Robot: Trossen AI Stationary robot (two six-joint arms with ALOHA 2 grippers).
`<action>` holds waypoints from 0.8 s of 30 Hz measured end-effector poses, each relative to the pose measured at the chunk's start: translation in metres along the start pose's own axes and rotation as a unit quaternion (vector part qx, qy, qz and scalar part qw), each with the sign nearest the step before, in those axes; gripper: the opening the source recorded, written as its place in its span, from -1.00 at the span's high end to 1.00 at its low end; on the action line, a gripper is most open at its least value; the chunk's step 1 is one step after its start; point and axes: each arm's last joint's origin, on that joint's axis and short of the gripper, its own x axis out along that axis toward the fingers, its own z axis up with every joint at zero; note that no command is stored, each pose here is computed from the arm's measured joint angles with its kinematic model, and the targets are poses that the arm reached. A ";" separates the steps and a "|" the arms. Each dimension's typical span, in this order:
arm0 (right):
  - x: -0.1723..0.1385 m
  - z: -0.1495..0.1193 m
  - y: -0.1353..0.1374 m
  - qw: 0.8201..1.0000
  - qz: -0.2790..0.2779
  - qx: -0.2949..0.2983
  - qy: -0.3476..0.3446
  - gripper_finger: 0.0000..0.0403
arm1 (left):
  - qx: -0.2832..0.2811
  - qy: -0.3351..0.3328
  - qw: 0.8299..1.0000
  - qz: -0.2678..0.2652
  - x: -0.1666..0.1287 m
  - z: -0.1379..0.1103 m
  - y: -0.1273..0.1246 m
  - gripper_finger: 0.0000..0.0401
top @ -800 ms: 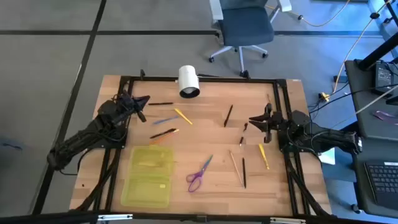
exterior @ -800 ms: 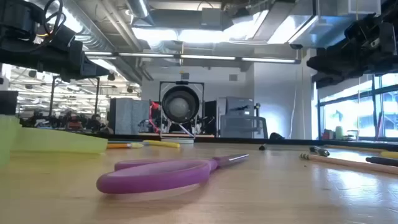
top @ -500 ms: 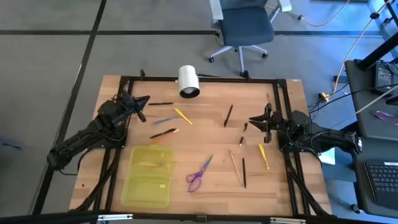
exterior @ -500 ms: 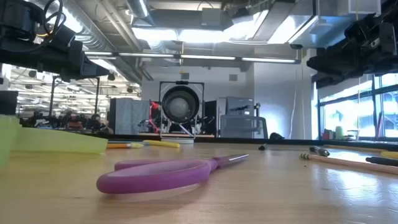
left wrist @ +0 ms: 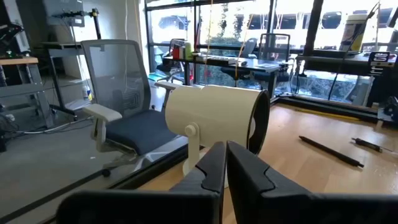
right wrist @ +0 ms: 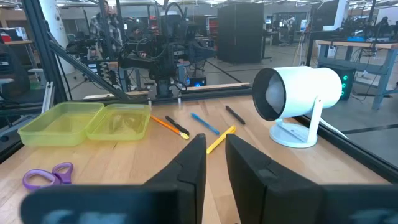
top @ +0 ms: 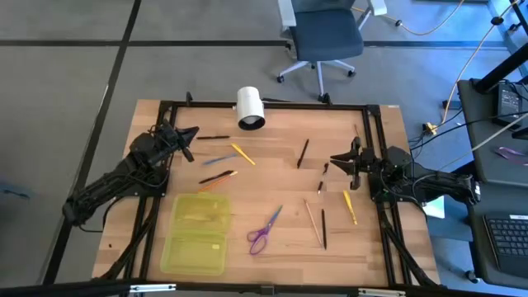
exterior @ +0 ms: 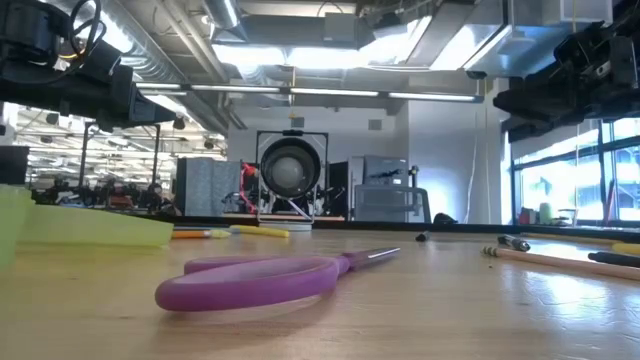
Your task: Pick & place school supplies into a supply box
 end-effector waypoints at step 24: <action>0.000 0.000 0.000 1.000 0.000 0.000 0.000 0.67 | 0.000 0.000 1.000 0.000 0.000 0.000 0.000 0.96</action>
